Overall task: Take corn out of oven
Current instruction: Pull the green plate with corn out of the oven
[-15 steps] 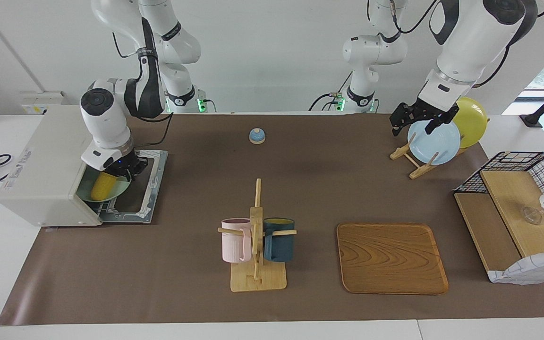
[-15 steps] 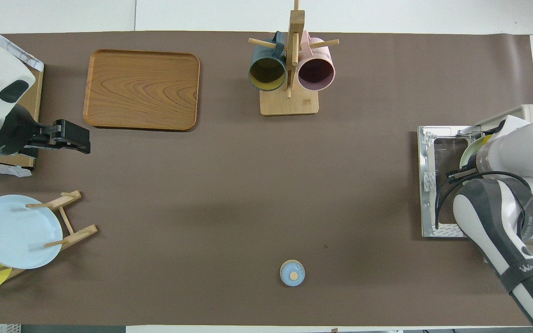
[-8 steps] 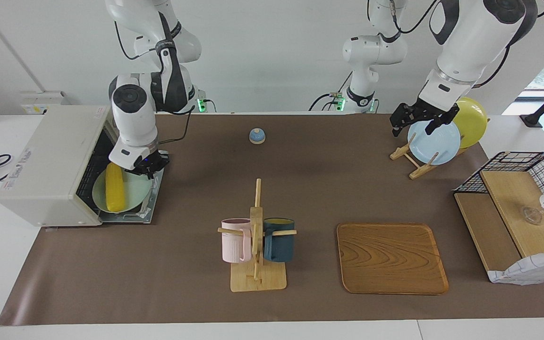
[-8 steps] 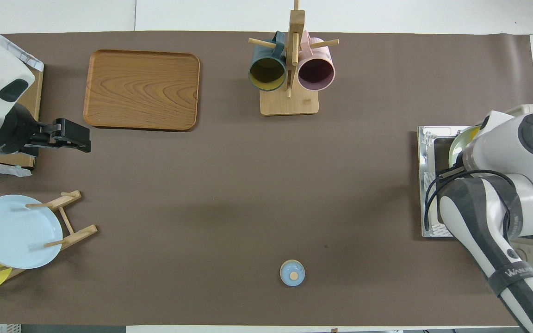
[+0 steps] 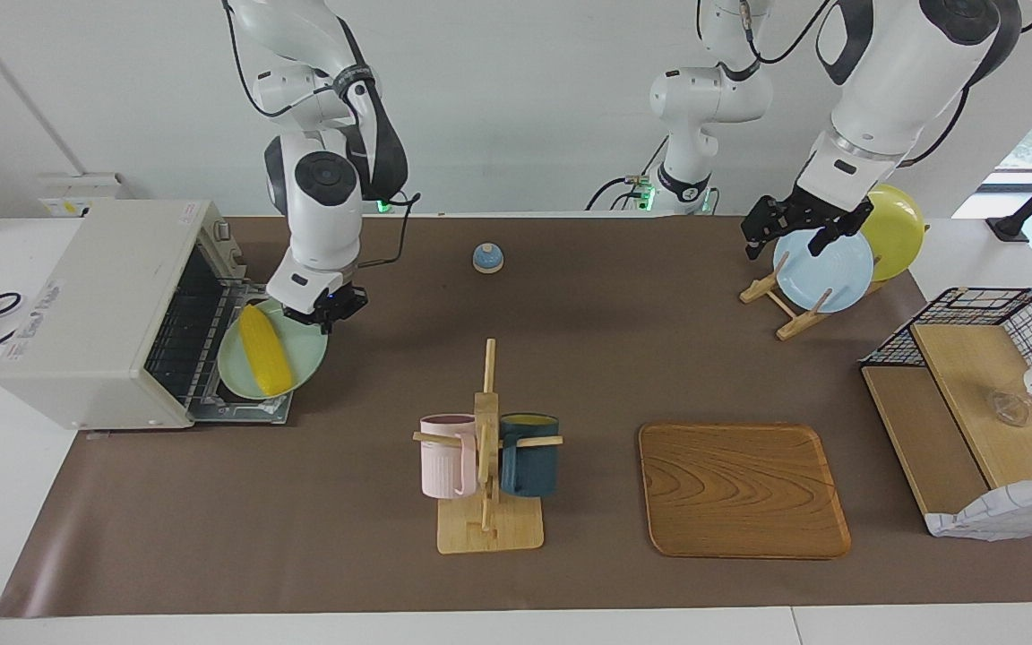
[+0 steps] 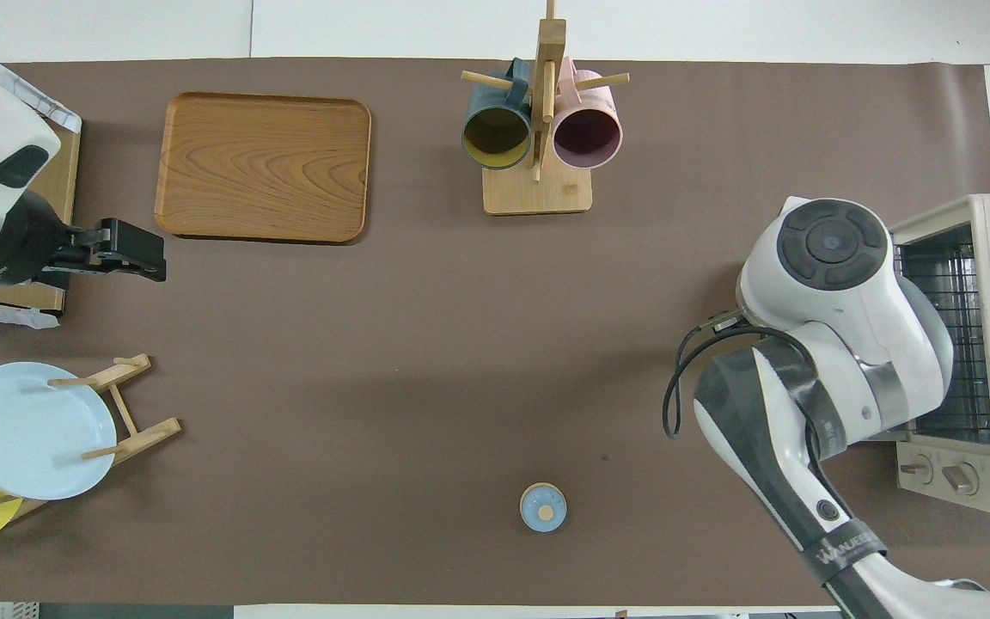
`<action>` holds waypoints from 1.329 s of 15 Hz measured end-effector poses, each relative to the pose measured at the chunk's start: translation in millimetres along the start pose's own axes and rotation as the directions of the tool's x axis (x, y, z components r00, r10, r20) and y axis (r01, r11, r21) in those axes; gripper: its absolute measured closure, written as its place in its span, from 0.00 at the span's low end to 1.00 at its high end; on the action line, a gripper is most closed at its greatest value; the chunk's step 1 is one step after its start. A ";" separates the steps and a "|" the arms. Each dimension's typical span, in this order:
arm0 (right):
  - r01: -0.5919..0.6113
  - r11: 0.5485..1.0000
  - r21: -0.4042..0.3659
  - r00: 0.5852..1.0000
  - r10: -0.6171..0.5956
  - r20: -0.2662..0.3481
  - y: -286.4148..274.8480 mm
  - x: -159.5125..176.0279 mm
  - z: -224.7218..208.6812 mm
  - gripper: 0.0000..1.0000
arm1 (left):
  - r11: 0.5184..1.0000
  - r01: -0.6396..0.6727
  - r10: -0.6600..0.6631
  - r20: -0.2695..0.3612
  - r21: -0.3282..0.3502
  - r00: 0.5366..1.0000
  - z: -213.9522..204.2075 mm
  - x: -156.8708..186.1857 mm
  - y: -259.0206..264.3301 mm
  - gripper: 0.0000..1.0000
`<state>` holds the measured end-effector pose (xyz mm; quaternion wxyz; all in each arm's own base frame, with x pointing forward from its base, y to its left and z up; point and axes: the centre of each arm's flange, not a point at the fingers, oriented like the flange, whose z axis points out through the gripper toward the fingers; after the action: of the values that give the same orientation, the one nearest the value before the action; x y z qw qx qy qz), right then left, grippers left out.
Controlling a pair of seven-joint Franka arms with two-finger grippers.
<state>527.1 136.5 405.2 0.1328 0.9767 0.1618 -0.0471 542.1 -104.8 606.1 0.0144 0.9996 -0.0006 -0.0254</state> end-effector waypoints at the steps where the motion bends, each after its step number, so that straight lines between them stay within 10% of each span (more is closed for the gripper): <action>1: -0.004 1.000 -0.007 1.000 0.004 -0.001 -15.6 0.9 -8.2 0.96 | 1.000 0.000 0.000 0.000 0.000 1.000 0.0 0.0 -0.1 0.00; 12: -0.356 0.932 -0.070 0.932 0.360 0.045 -236.7 69.3 -26.9 0.96 | 1.000 0.012 -0.012 -0.002 -0.001 1.000 -0.4 1.5 -7.4 0.00; 20: -0.452 0.875 0.175 0.890 0.455 0.024 -286.2 88.6 -15.8 0.96 | 1.000 0.012 -0.012 -0.012 -0.013 1.000 -1.7 2.6 -6.6 0.00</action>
<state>517.4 428.9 338.5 0.0519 0.9956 -0.0748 -0.0201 544.8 -98.1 607.4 0.0205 0.9996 0.0057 -0.0197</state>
